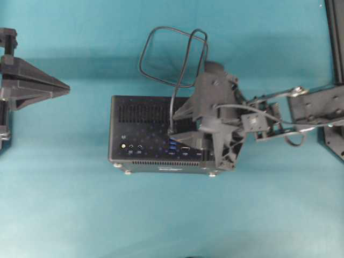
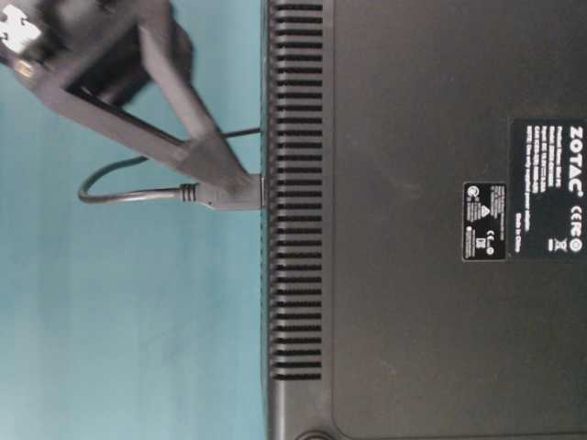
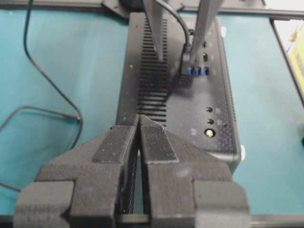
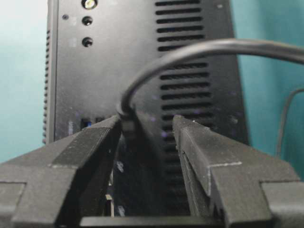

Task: Insert the USB into the PC box with both arms.
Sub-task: 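Open the right gripper and lift it away from the PC box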

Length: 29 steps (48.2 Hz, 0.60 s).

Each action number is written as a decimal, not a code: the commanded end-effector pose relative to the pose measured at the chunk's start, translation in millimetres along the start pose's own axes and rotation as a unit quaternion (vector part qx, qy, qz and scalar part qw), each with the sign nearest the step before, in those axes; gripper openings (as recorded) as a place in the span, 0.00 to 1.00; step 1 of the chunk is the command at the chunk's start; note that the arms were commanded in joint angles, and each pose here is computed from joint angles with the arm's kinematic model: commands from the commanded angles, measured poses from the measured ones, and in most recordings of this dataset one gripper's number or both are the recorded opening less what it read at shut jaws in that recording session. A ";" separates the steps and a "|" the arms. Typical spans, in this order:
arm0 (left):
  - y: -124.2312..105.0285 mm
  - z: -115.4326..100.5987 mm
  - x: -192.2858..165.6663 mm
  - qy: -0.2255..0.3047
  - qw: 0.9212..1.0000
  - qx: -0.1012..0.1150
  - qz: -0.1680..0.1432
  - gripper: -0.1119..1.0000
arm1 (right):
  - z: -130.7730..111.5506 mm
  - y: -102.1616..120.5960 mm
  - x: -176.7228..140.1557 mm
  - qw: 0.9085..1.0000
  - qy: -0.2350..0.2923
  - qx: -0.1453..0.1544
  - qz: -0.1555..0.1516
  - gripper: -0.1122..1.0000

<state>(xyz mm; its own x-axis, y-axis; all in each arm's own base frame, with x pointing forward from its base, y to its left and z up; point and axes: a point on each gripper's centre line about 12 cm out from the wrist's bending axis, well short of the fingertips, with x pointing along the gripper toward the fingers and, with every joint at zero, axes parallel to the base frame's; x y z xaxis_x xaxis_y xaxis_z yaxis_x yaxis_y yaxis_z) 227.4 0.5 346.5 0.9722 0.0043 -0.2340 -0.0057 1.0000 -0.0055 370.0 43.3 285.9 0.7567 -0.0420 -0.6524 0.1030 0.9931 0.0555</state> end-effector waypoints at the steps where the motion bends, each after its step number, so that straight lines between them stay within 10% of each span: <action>1: 0.3 7.2 -0.9 -0.010 1.000 0.001 0.001 0.17 | 19.0 -2.6 -26.9 0.999 -0.033 0.011 0.002 0.61; 29: 0.3 6.5 -0.8 -0.009 1.000 0.001 0.001 0.17 | 6.6 -7.4 -68.1 0.998 -0.063 0.017 0.017 0.61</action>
<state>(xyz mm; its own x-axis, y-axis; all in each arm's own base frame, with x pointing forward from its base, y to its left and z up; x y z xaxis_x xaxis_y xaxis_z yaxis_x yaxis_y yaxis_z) 227.4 0.5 347.2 0.9726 0.0043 -0.2325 -0.0053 1.0000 -0.0040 326.9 36.9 321.6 0.8091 -0.0362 -0.5866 0.1025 0.9915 0.0801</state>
